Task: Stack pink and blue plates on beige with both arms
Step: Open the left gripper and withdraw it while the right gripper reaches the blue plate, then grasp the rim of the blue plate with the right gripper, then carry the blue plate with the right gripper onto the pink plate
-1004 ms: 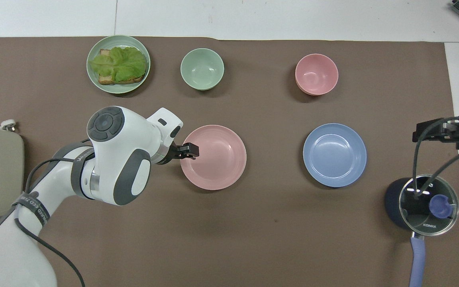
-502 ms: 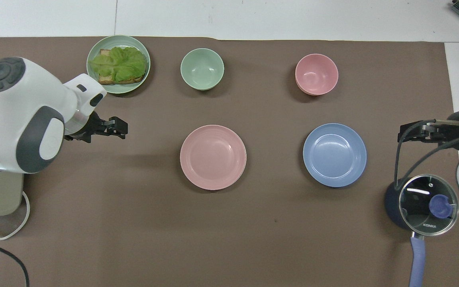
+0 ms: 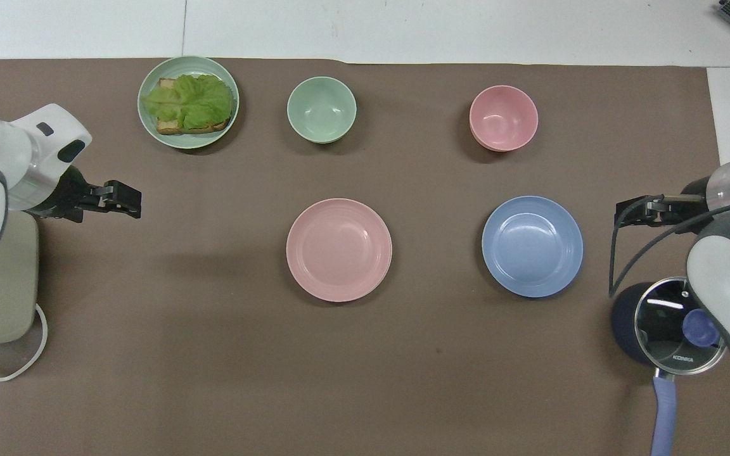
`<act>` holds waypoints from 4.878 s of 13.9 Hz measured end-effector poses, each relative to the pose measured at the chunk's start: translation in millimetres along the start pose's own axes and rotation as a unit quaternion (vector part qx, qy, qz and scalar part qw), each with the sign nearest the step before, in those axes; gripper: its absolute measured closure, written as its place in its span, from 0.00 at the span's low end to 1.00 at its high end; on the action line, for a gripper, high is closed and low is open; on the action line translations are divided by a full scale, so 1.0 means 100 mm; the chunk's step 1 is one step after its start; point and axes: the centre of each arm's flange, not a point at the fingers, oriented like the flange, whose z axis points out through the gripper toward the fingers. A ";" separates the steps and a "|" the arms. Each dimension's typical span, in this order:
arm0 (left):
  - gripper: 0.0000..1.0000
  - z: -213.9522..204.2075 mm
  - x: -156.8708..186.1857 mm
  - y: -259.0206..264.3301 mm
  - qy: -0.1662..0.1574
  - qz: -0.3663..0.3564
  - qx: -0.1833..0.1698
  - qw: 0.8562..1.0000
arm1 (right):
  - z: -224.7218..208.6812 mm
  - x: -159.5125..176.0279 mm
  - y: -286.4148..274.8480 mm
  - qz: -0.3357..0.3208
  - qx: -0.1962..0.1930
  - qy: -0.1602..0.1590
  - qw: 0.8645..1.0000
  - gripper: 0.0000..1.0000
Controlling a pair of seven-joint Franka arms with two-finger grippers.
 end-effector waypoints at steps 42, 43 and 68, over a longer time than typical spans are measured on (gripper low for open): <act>0.00 -0.86 -0.46 -0.02 0.039 0.001 0.030 0.999 | -0.06 -0.41 -2.67 -0.138 0.061 -0.018 0.988 0.95; 0.00 -0.86 -0.46 -0.02 0.039 0.001 0.030 0.999 | -0.01 -0.42 -2.74 -0.137 0.063 -0.015 0.988 0.95; 0.00 -0.86 -0.46 -0.02 0.039 0.001 0.030 0.999 | 0.66 -0.39 -3.24 -0.103 0.095 -0.015 0.990 0.48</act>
